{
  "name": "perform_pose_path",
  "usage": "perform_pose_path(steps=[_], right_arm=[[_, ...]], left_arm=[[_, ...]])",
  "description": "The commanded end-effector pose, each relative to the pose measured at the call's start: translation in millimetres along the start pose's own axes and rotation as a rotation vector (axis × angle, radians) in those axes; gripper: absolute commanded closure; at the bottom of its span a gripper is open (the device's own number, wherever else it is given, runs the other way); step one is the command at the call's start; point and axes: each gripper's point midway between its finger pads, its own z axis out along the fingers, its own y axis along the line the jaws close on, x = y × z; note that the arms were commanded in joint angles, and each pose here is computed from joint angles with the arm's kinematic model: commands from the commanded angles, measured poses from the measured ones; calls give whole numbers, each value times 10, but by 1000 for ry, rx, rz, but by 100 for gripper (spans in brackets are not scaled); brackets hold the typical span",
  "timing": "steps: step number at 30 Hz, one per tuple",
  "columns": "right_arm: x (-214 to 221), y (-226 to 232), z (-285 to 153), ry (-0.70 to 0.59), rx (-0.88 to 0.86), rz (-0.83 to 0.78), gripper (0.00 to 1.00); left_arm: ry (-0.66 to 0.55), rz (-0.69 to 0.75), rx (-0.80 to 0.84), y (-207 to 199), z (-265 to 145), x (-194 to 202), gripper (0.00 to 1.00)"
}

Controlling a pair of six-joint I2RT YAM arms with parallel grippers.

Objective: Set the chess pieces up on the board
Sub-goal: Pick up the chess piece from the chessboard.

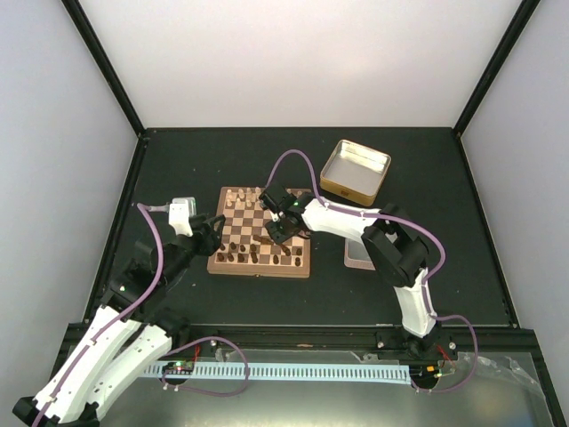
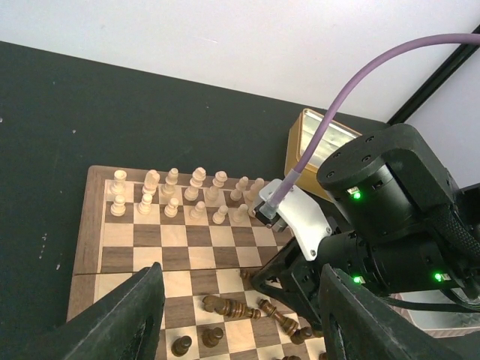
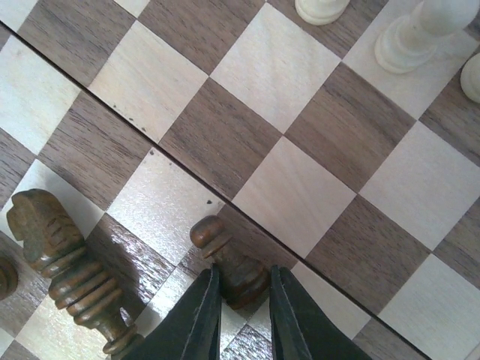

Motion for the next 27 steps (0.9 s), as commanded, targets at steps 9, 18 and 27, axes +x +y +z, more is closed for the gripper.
perform_pose_path(steps=[9,18,27], right_arm=[[-22,-11,143,-10,16,-53,74],[-182,-1,61,-113,10,-66,92],[-617,89,-634,-501,-92,-52,93]], left_arm=[[20,-24,35,-72,56,28,41],[55,-92,62,-111,143,125,40],[244,-291,165,-350,572,392,38]])
